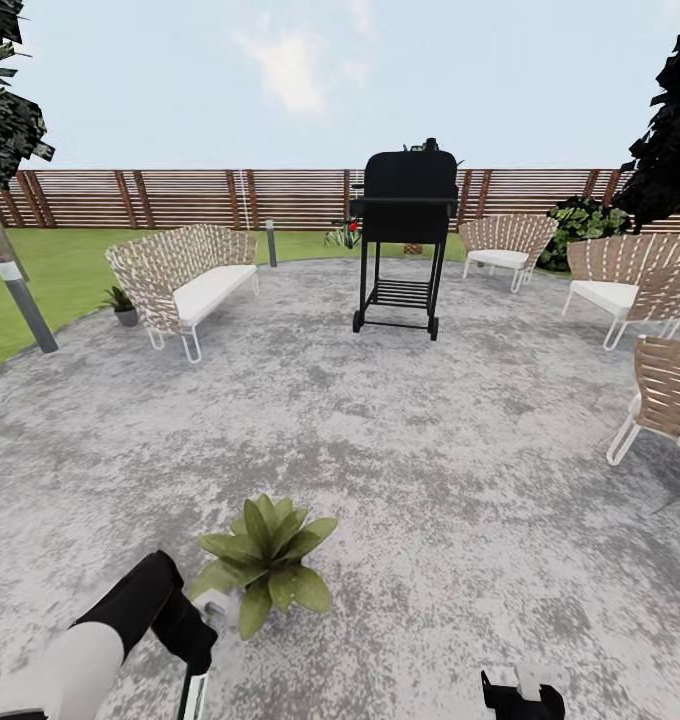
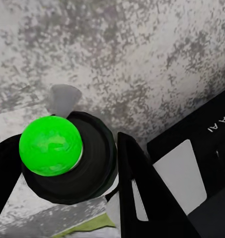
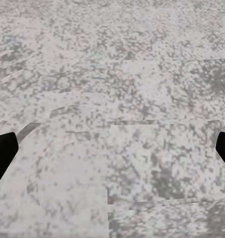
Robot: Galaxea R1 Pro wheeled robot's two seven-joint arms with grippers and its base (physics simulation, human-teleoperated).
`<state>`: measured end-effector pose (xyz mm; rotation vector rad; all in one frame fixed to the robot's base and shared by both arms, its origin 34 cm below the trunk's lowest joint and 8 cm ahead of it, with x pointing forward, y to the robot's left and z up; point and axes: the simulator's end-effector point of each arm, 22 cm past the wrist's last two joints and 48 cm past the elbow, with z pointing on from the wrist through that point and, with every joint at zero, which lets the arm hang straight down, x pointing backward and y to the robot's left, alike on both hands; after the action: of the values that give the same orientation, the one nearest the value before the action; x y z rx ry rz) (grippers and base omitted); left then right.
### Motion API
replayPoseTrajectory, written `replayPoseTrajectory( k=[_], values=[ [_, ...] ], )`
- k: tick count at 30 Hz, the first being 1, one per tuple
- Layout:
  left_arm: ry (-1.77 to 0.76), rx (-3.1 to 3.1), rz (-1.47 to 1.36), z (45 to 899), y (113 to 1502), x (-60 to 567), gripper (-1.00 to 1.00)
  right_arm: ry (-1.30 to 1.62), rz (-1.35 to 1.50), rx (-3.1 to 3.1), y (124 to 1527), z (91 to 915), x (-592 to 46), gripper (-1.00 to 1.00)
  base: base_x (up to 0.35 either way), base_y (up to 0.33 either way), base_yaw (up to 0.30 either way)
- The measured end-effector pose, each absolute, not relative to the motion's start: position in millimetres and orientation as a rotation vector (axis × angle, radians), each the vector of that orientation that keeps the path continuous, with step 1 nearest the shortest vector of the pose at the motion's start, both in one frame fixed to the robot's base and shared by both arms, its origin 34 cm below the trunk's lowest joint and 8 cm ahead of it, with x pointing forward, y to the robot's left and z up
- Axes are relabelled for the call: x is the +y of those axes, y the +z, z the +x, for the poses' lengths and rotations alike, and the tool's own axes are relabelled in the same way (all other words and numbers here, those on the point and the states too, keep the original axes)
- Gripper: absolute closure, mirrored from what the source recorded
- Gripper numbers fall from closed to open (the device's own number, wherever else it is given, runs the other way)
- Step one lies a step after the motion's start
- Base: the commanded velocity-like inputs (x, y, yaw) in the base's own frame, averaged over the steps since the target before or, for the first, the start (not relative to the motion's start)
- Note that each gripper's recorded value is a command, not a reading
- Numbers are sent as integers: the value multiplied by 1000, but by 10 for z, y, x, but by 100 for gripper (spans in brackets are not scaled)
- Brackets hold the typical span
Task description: Pick up the pesticide atomizer in the garden and spray insectifuge to fully cover both potted plants in the garden.
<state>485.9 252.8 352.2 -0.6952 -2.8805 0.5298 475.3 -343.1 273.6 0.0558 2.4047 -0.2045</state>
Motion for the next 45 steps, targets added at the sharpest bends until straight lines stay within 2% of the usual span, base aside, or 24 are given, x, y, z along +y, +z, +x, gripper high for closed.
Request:
replayPoseTrajectory(
  k=[8, 17, 39, 45],
  values=[
    [582, -2876, -727, 4888, 3543, 2257, 100, -205, 56, 2405, 2735, 4751, -3431, -100, 0, 0, 0],
    [459, -2913, -639, 4920, 3569, 2961, 100, -207, 63, 2405, 2734, 4752, -3424, -100, 0, 0, 0],
    [463, -2881, -627, 4748, 3135, 2899, 100, -222, 59, 2420, 2342, 4609, -3511, -100, 0, 0, 0],
    [488, -2882, -652, 4796, 3145, 2712, 100, -223, 58, 2420, 2344, 4609, -3520, -100, 105, 89, 0]
  ],
)
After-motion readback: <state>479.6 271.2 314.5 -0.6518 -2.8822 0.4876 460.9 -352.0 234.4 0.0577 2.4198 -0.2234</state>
